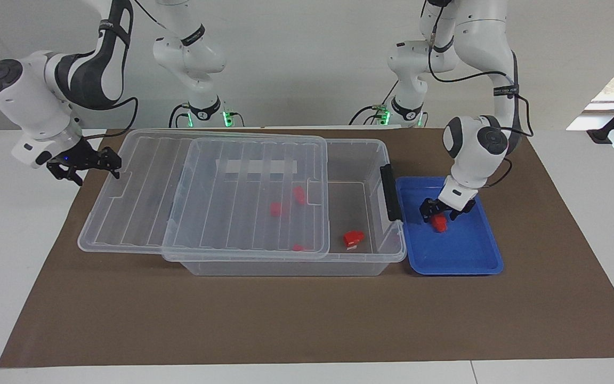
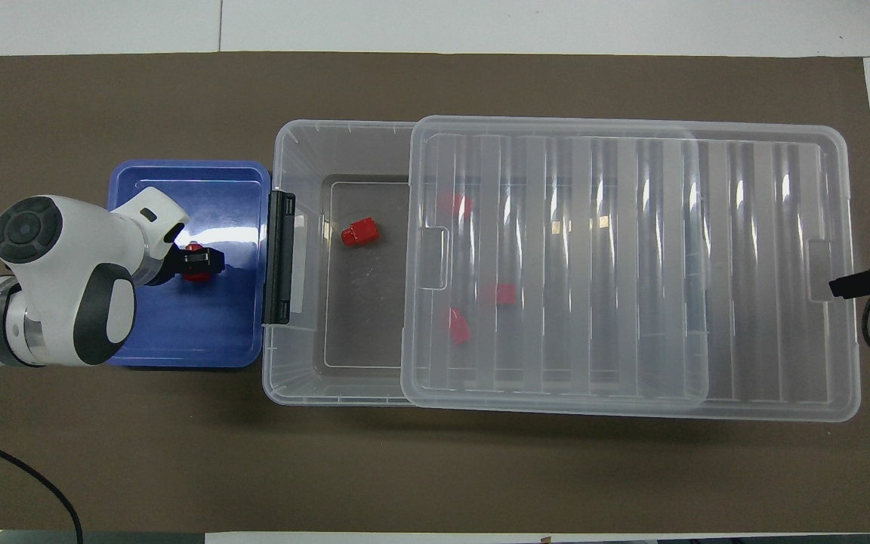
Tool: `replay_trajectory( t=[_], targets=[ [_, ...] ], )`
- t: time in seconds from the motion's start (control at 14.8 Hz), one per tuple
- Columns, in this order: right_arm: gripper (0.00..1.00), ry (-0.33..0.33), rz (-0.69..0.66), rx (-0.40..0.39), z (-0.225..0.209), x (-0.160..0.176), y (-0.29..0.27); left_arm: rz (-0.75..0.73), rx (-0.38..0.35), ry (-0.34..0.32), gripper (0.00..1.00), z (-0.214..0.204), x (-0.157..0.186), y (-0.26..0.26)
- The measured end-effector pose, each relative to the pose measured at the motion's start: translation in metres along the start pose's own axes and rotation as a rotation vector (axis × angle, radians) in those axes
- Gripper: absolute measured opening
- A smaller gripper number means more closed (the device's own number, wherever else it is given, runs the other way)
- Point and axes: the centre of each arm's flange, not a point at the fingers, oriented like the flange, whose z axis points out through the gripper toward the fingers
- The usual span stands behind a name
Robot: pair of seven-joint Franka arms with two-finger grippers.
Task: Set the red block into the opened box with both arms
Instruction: 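Lift the red block out of the blue tray with the left gripper, then carry the red block into the open box and release it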
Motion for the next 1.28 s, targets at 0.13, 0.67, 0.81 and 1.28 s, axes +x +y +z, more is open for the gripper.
replay_trajectory(
  t=[0.13,0.67,0.81,1.28],
  targets=[
    [1.00,0.000,-0.006,0.000,0.000,-0.001,0.003,-0.004,0.002,-0.016,0.53,-0.002,-0.002,0.000],
    [1.00,-0.010,-0.028,-0.022,0.000,-0.012,0.020,-0.009,0.005,-0.004,0.34,-0.036,-0.005,-0.003],
    [1.00,-0.010,-0.028,-0.022,0.000,-0.012,0.020,-0.007,0.008,-0.028,0.34,-0.065,-0.002,-0.001],
    [1.00,0.008,-0.048,-0.035,-0.002,-0.022,0.039,0.028,0.002,0.032,0.34,-0.190,0.000,0.035]
  ],
)
